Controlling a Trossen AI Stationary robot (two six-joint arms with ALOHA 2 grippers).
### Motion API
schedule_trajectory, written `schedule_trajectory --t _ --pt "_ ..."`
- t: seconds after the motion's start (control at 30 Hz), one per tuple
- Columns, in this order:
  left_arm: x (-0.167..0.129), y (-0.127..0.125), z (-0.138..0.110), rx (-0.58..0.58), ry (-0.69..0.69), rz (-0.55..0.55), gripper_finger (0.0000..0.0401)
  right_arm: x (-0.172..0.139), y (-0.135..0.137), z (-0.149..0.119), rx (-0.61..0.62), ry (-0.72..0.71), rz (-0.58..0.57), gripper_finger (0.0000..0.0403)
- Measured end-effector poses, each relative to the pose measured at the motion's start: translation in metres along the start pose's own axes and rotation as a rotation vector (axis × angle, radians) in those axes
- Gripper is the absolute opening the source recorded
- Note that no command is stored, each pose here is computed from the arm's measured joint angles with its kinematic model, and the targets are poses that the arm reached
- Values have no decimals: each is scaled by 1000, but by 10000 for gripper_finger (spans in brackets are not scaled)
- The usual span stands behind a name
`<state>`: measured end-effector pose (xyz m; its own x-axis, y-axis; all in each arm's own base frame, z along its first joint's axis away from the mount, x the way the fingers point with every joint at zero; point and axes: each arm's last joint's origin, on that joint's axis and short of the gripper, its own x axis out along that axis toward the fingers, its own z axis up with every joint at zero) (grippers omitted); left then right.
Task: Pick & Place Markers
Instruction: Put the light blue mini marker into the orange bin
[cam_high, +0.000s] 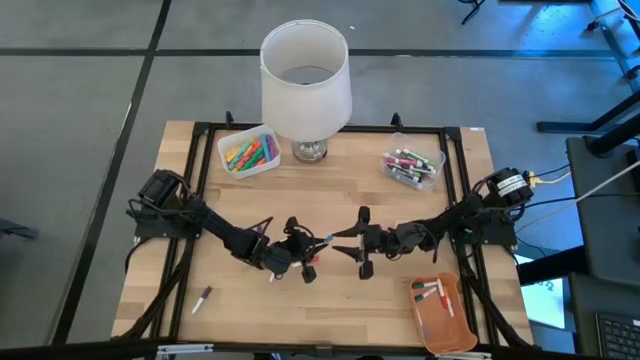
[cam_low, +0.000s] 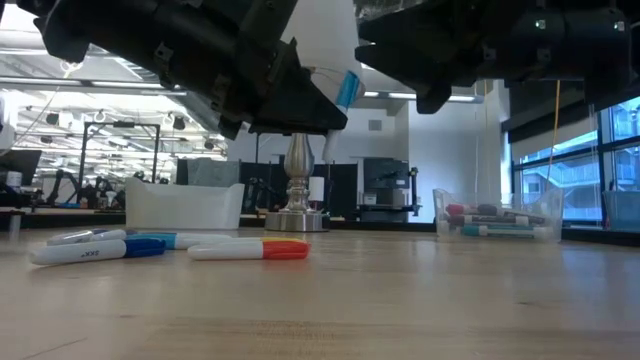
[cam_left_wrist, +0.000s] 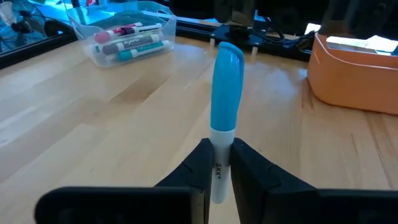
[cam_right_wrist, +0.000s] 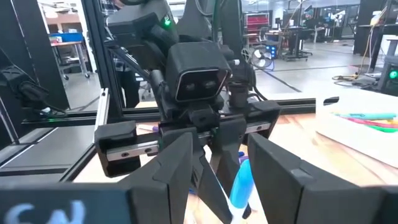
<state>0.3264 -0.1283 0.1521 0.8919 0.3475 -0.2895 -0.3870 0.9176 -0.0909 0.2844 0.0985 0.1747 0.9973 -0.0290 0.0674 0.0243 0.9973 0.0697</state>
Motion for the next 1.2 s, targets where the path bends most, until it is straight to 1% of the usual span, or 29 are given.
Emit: schedule_trajectory --t 0.33,0.4,0.53,0.7,0.83,1.0,1.1,1.2 --pt "0 0 0 7 1 -2 37 0 1 0 3 2 44 154" --pt "1 0 0 9 9 -20 37 0 1 0 5 -3 44 154" --pt "3 1 0 49 33 -80 41 0 1 4 25 -35 45 154" --pt "5 3 1 52 33 -77 37 0 1 4 41 -40 46 154" --pt "7 3 6 43 3 -87 39 0 1 1 37 -25 44 154" --pt "6 1 9 74 -27 -122 38 1 1 -3 41 -19 29 154" --pt "6 -1 12 69 -40 -149 37 2 1 -7 43 2 14 154" --pt "6 -1 11 86 -35 -150 40 2 0 -7 47 -1 2 154"
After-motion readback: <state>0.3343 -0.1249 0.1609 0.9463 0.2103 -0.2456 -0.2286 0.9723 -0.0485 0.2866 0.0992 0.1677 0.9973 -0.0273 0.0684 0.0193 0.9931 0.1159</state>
